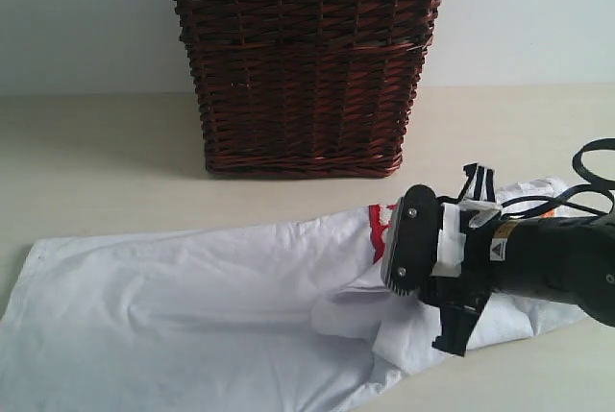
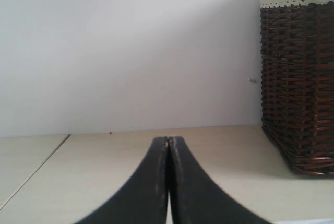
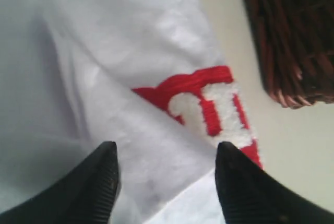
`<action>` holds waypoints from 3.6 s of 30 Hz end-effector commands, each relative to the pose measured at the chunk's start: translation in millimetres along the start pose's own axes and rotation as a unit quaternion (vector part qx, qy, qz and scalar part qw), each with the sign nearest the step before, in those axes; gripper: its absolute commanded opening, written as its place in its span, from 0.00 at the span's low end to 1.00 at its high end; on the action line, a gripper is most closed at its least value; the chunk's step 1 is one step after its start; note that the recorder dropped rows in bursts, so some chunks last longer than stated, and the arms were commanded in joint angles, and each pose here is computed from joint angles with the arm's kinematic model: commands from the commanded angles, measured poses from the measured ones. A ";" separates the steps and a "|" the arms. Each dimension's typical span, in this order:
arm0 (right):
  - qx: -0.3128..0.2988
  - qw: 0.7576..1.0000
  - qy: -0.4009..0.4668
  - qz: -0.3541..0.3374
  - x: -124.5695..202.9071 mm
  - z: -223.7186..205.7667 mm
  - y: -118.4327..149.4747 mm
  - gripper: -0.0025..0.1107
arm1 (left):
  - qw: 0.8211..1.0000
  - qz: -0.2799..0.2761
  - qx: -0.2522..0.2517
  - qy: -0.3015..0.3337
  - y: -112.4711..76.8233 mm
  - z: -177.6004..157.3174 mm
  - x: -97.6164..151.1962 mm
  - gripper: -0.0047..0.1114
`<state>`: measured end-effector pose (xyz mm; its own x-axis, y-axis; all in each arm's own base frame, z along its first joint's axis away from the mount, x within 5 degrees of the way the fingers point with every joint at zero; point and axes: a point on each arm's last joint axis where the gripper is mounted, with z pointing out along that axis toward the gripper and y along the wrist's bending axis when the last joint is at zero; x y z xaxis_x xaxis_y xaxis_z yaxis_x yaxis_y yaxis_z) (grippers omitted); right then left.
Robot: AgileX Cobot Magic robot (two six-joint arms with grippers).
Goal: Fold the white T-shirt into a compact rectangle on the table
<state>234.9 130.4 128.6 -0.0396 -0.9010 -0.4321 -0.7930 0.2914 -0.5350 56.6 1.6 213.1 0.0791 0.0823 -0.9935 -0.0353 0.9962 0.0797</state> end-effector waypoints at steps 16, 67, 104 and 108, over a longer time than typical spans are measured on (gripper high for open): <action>-0.148 0.984 0.066 0.068 -3.3 -31.3 10.2 0.29 | 1.000 -0.006 -0.001 -0.003 0.1 -0.5 -0.2 0.04; -0.128 0.942 0.181 0.251 50.9 -34.8 -13.3 0.02 | 1.000 -0.006 -0.001 -0.003 0.1 -0.5 -0.2 0.04; 0.002 0.956 0.153 0.252 52.2 -60.1 -43.9 0.43 | 1.000 -0.006 -0.001 -0.003 0.1 -0.5 -0.2 0.04; 0.027 0.926 0.150 0.346 46.5 -90.9 -45.5 0.53 | 1.000 -0.006 -0.001 -0.003 0.1 -0.5 -0.2 0.04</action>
<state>225.4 50.5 187.5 -0.6126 -0.6447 -0.4573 -0.5718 0.7609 -0.3066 56.6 1.6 213.1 0.0791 0.0823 -0.9935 -0.0353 0.9962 0.0797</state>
